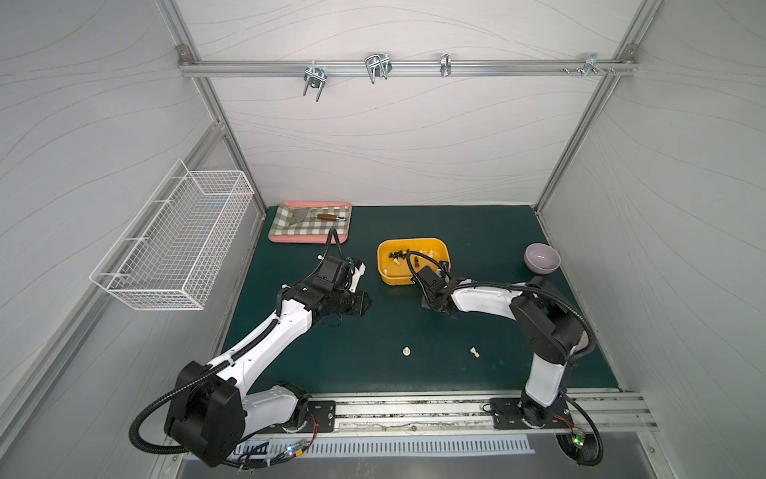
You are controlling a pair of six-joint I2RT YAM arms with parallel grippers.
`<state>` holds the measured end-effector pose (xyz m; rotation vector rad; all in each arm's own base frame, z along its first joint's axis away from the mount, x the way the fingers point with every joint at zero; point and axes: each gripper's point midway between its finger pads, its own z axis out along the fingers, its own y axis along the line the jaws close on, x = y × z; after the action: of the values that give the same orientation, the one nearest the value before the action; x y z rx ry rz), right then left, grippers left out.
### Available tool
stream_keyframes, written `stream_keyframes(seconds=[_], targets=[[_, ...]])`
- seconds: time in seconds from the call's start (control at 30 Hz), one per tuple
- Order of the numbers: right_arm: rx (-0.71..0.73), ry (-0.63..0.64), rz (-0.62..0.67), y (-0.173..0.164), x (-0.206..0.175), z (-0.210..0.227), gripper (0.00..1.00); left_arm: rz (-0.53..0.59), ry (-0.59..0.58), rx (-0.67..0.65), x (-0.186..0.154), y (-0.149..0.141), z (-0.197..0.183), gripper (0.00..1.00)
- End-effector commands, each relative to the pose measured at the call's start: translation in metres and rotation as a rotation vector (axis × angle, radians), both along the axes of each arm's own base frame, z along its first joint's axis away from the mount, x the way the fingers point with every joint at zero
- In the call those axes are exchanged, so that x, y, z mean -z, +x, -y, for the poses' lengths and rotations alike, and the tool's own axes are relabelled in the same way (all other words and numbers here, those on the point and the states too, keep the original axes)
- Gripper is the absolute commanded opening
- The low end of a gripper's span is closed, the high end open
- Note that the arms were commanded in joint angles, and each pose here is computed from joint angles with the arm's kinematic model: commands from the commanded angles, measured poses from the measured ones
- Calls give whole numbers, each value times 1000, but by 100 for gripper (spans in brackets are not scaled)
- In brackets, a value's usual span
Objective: Put the chess pieces into the storage box
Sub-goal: Pick up the chess piece at the center of the board.
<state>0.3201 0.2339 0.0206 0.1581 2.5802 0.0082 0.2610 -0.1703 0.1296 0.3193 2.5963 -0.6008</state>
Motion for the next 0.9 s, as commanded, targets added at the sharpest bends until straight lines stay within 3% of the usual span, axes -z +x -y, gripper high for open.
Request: stream_keyframes(seconds=[0.0, 0.47, 0.87], targets=[[-2, -17, -58, -7, 17, 15, 24, 9, -1, -3, -4, -3, 0, 37], [-68, -9, -51, -10, 11, 11, 15, 8, 8, -3, -3, -2, 0, 37], [-172, 3, 8, -34, -34, 12, 15, 13, 7, -3, -5, -3, 0, 37]])
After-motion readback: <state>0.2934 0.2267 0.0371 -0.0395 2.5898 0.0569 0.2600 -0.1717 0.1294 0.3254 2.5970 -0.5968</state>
